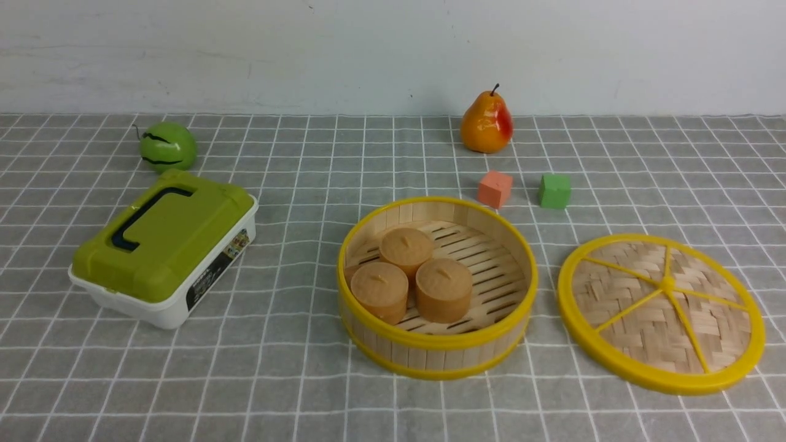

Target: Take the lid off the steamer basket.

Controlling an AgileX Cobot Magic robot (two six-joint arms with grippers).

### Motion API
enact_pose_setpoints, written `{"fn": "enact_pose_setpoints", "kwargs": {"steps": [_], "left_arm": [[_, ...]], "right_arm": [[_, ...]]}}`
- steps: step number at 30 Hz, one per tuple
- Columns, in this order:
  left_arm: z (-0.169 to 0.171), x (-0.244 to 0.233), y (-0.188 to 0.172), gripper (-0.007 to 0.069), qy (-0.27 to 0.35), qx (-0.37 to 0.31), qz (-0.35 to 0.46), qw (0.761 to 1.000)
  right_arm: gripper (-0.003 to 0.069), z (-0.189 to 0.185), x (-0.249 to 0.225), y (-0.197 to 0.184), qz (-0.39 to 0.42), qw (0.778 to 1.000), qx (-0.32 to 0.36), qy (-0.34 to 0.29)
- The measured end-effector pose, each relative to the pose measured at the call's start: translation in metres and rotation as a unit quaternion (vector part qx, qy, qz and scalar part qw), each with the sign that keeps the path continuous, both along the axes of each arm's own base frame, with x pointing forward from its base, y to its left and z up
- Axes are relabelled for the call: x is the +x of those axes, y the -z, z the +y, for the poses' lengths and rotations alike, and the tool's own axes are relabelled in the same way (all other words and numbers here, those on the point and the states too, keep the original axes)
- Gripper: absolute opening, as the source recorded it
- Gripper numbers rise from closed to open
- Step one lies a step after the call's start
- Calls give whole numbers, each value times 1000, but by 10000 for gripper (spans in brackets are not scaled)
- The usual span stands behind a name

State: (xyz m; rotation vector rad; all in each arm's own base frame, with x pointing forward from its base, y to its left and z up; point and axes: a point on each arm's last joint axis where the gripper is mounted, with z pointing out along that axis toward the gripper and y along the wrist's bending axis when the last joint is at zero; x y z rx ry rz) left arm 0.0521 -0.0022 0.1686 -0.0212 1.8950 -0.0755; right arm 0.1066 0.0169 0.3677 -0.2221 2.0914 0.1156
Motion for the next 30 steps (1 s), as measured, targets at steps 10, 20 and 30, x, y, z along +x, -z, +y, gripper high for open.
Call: {"fn": "enact_pose_setpoints", "kwargs": {"steps": [10,20,30], "left_arm": [[0,0,0,239,0,0,0,1000],[0,0,0,239,0,0,0,1000],[0,0,0,239,0,0,0,1000]], "right_arm": [[-10,-4,-38,23,-193,980,-49,-4],[0,-18,-41,136,-298,949,15,101],[12,-22,-51,182,-190,966,74,159]]}}
